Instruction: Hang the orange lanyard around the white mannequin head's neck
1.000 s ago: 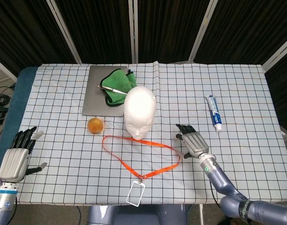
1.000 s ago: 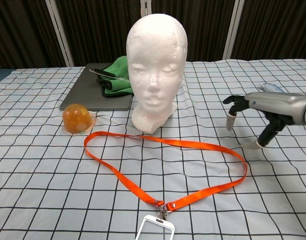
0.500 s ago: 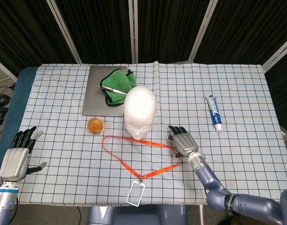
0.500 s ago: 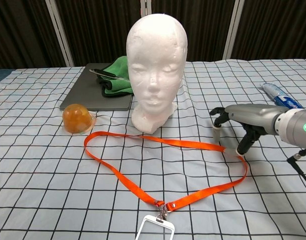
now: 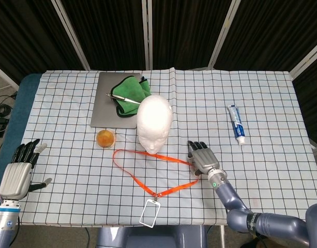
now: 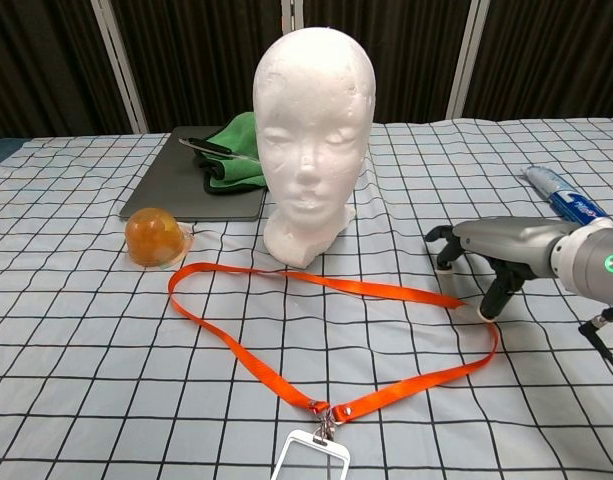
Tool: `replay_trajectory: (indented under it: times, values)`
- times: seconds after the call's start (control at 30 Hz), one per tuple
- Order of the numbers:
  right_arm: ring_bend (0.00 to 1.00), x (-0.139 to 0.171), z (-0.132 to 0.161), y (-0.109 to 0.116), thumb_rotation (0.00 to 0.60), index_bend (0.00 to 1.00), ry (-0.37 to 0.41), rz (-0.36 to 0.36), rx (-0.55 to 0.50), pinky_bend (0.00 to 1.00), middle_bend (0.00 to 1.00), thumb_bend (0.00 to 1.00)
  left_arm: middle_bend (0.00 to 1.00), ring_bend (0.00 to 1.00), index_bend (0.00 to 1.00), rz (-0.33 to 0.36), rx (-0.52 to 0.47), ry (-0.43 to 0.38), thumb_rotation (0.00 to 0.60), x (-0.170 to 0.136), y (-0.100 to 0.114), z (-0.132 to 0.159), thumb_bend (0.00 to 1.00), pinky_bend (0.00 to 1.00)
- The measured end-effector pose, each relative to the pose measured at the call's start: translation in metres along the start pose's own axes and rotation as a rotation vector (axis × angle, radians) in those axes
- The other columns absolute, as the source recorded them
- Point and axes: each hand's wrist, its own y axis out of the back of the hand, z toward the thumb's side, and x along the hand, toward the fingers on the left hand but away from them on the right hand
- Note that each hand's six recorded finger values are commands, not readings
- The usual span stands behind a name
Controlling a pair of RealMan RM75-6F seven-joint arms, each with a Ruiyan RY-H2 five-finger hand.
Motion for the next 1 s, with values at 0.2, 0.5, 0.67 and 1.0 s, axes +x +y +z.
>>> replay_trajectory:
  times: [0.2, 0.5, 0.67, 1.0]
  values:
    - [0.00, 0.000, 0.000, -0.004, 0.600, 0.65, -0.002, 0.007, 0.007, 0.00, 0.03, 0.46, 0.00, 0.00, 0.00, -0.002, 0.002, -0.002, 0.600, 0.001, -0.001, 0.001, 0.05, 0.00]
    - [0.00, 0.007, -0.001, -0.002, 0.600, 0.67, 0.024, -0.001, 0.011, 0.00, 0.05, 0.50, 0.00, 0.00, 0.19, -0.010, 0.013, -0.052, 0.600, 0.017, 0.000, 0.016, 0.26, 0.00]
    - [0.00, 0.016, 0.000, 0.004, 0.600, 0.69, 0.051, -0.019, 0.022, 0.00, 0.05, 0.50, 0.00, 0.00, 0.35, -0.051, 0.052, -0.131, 0.600, 0.046, -0.009, 0.040, 0.38, 0.00]
    - [0.00, 0.021, -0.004, 0.005, 0.600, 0.70, 0.056, -0.020, 0.020, 0.00, 0.06, 0.50, 0.00, 0.00, 0.40, -0.099, 0.052, -0.292, 0.600, 0.121, -0.046, 0.110, 0.41, 0.00]
